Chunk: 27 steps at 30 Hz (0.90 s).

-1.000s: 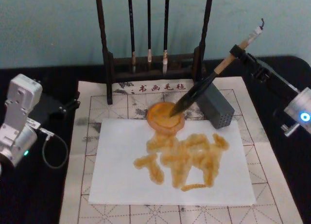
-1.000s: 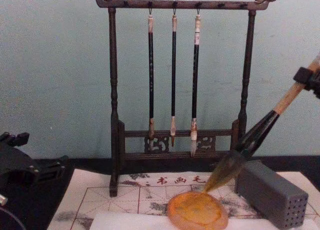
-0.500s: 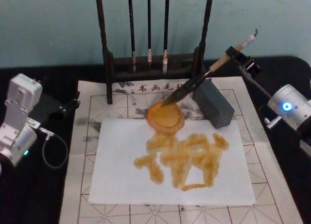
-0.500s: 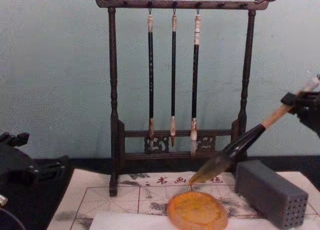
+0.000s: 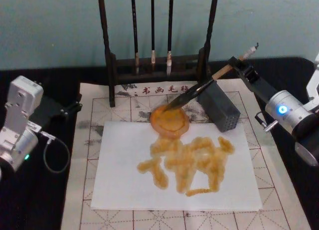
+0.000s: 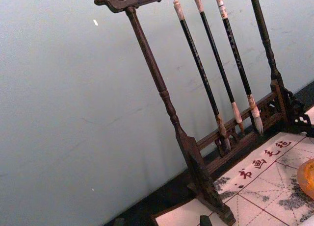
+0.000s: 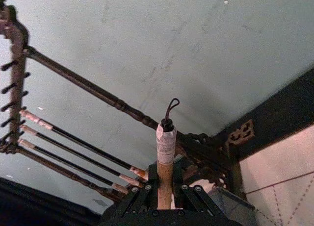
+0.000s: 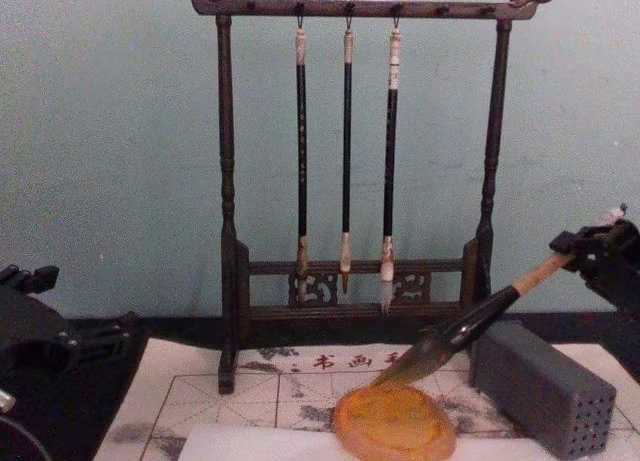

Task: Pick up the brush from the inkstone, write on the paper, then place the brush back to its original position.

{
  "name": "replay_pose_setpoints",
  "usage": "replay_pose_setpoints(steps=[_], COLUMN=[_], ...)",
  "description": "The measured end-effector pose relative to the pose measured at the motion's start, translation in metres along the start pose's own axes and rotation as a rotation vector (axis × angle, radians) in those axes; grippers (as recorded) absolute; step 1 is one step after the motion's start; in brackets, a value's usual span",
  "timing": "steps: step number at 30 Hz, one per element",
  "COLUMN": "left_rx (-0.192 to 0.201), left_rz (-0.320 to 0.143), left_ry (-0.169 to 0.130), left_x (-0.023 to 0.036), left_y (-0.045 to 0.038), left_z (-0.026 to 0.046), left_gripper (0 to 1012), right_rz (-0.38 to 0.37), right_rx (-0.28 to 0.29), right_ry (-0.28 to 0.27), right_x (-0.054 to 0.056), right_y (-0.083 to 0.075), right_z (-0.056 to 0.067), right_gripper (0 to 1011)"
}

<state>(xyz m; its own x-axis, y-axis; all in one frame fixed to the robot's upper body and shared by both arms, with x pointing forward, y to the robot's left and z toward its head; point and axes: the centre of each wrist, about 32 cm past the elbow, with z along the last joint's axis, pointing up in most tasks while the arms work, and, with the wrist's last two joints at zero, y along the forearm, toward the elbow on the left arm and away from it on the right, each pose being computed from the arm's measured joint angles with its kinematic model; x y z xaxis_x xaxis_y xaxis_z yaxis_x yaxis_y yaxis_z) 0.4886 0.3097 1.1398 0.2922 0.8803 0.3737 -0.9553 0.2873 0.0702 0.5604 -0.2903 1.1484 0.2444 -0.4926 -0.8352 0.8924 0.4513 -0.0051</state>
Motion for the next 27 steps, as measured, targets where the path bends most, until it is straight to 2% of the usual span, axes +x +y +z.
replay_pose_setpoints(steps=[12, 27], left_rx=[0.0, 0.0], left_rz=[0.0, 0.0], left_ry=[0.0, 0.0], left_x=[0.0, 0.0], left_y=[0.0, 0.0], left_z=[0.0, 0.0], left_gripper=[1001, 1001], right_rz=[-0.044, -0.067], right_rx=[0.008, 0.006], right_ry=[0.025, 0.026], right_x=[0.003, 0.003], right_y=[0.006, 0.012], right_z=[-0.01, -0.019], right_gripper=[192, 192])
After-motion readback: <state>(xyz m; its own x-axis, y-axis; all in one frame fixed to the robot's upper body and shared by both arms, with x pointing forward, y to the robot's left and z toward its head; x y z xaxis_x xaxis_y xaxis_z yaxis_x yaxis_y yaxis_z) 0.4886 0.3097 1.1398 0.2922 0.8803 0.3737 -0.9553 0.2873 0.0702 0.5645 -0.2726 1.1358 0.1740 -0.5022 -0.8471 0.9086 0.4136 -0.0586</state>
